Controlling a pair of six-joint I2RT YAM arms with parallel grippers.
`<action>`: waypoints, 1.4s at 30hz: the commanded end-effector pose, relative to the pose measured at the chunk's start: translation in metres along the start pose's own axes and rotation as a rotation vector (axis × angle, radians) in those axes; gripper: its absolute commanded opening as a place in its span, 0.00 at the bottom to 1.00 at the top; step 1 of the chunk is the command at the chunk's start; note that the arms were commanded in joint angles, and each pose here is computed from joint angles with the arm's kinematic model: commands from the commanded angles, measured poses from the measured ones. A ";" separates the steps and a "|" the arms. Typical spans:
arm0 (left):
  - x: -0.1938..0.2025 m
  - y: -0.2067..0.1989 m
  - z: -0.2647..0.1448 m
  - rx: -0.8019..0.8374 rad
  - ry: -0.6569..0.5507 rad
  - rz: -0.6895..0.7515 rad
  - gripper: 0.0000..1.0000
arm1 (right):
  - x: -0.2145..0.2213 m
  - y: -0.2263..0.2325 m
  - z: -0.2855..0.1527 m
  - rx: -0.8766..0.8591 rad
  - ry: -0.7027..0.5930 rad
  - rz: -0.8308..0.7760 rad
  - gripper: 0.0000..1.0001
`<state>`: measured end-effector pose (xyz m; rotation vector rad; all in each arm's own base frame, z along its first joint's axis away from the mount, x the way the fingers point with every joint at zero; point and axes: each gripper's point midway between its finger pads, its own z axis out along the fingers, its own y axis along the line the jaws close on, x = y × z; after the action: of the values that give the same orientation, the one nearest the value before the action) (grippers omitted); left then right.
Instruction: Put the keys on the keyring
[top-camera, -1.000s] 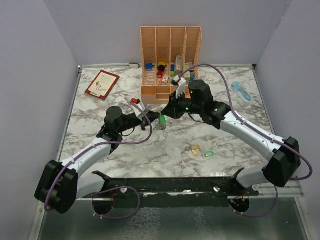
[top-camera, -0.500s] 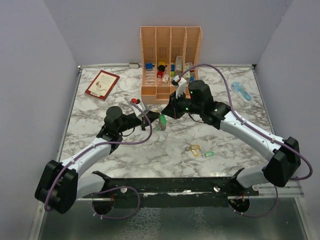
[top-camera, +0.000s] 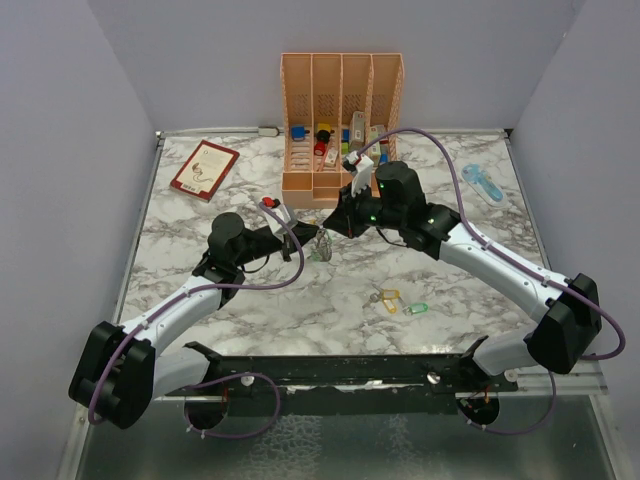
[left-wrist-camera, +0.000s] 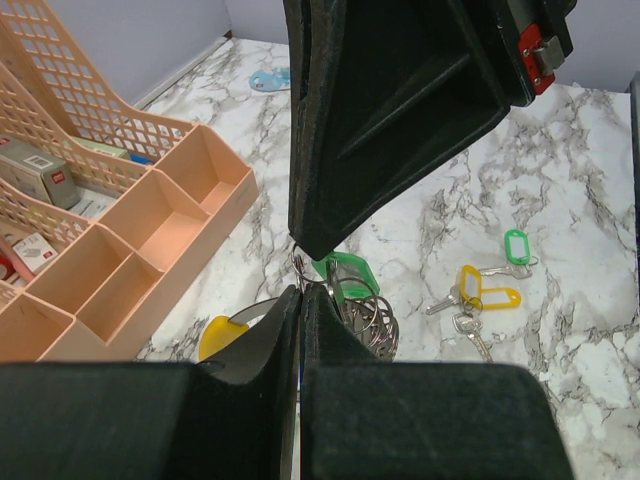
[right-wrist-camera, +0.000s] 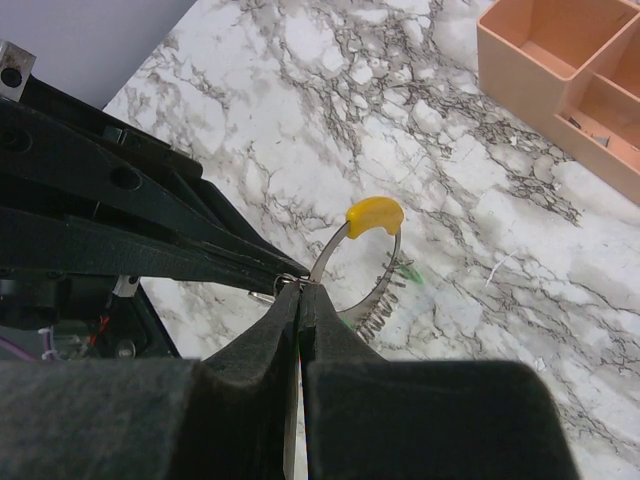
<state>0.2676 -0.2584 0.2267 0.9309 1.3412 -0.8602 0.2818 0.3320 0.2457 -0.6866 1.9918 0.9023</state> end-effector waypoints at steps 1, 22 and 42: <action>-0.036 -0.007 0.001 0.047 -0.088 0.080 0.00 | -0.017 -0.003 -0.003 0.043 -0.053 -0.012 0.01; -0.035 0.004 0.004 -0.001 -0.068 0.081 0.00 | -0.034 0.006 -0.023 0.036 -0.126 -0.045 0.01; -0.038 0.006 0.005 -0.012 -0.066 0.025 0.00 | -0.038 0.003 -0.061 0.087 -0.150 -0.203 0.01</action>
<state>0.2704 -0.2614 0.2471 0.9325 1.3012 -0.8520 0.2698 0.3018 0.3008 -0.7206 1.8293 0.7939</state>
